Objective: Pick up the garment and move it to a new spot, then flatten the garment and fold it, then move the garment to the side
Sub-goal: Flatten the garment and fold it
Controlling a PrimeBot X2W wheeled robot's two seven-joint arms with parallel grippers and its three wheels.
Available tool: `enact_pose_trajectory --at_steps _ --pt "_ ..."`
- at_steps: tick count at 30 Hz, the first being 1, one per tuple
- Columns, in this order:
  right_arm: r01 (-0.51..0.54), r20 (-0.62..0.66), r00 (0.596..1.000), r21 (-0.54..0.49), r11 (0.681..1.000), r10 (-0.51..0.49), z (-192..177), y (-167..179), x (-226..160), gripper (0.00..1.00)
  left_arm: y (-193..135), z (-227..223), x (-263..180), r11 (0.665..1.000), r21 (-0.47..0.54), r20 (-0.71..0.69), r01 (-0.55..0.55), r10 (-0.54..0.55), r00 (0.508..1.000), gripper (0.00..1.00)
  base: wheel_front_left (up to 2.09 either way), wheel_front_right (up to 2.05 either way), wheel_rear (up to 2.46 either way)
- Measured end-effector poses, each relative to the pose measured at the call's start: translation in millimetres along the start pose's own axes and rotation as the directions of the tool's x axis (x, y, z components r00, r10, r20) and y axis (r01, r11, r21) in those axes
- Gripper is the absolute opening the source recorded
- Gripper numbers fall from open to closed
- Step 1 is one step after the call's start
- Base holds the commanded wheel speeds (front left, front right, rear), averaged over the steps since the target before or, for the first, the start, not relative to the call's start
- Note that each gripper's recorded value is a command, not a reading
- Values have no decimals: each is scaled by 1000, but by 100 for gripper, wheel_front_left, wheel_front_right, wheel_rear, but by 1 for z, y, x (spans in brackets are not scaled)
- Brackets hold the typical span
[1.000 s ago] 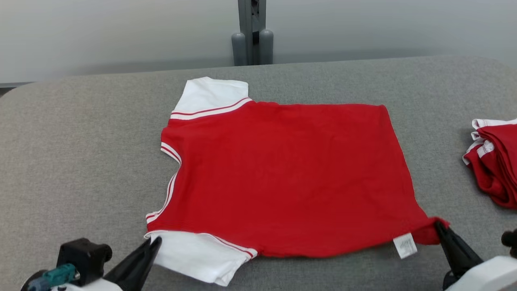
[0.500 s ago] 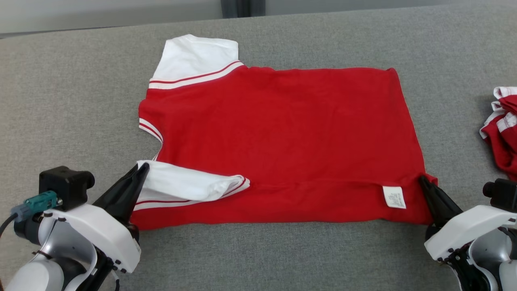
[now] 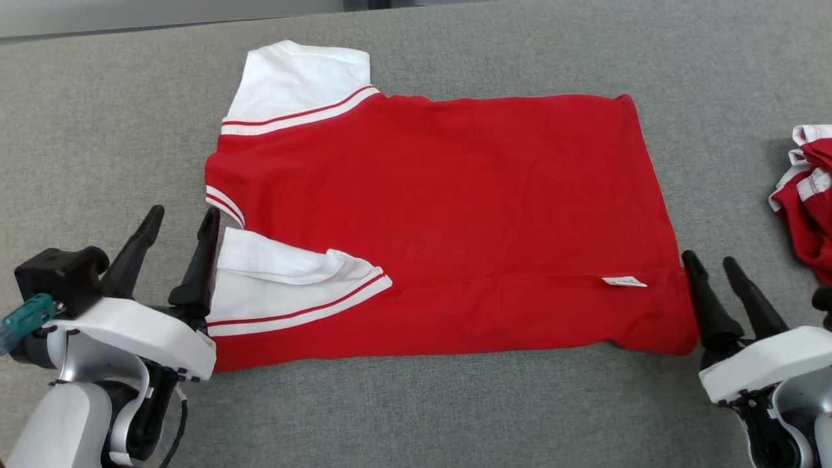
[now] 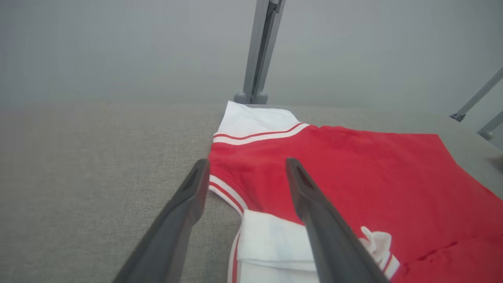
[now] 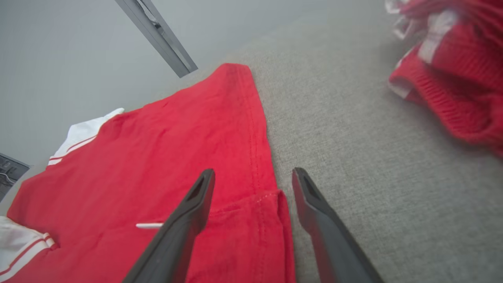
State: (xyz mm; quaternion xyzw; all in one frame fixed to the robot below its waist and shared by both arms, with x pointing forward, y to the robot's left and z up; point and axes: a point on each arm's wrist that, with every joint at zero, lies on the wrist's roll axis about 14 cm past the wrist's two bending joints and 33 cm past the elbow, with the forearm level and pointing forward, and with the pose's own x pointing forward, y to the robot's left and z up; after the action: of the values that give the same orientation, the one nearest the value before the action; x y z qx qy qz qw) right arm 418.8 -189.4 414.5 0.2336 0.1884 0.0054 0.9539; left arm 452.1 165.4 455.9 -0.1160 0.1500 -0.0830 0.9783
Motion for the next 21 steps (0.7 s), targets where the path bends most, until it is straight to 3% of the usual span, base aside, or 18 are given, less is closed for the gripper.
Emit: enact_pose_trajectory --at_steps 4,10,15,21 --pt "7 167 986 -36 999 -1 34 1 -9 100 10 29 -3 998 -4 164 -70 69 984 100 0 0 0" --pt "-1 359 931 -172 985 64 72 21 -26 100 10 67 -19 990 40 372 -132 108 922 100 0 0 0" --pt "-5 416 900 -282 959 127 81 39 -37 100 5 65 -36 984 89 410 -152 103 906 100 0 0 0" --pt "-2 406 902 -334 943 146 72 44 -49 100 6 52 -54 971 150 394 -188 115 912 100 0 0 0"
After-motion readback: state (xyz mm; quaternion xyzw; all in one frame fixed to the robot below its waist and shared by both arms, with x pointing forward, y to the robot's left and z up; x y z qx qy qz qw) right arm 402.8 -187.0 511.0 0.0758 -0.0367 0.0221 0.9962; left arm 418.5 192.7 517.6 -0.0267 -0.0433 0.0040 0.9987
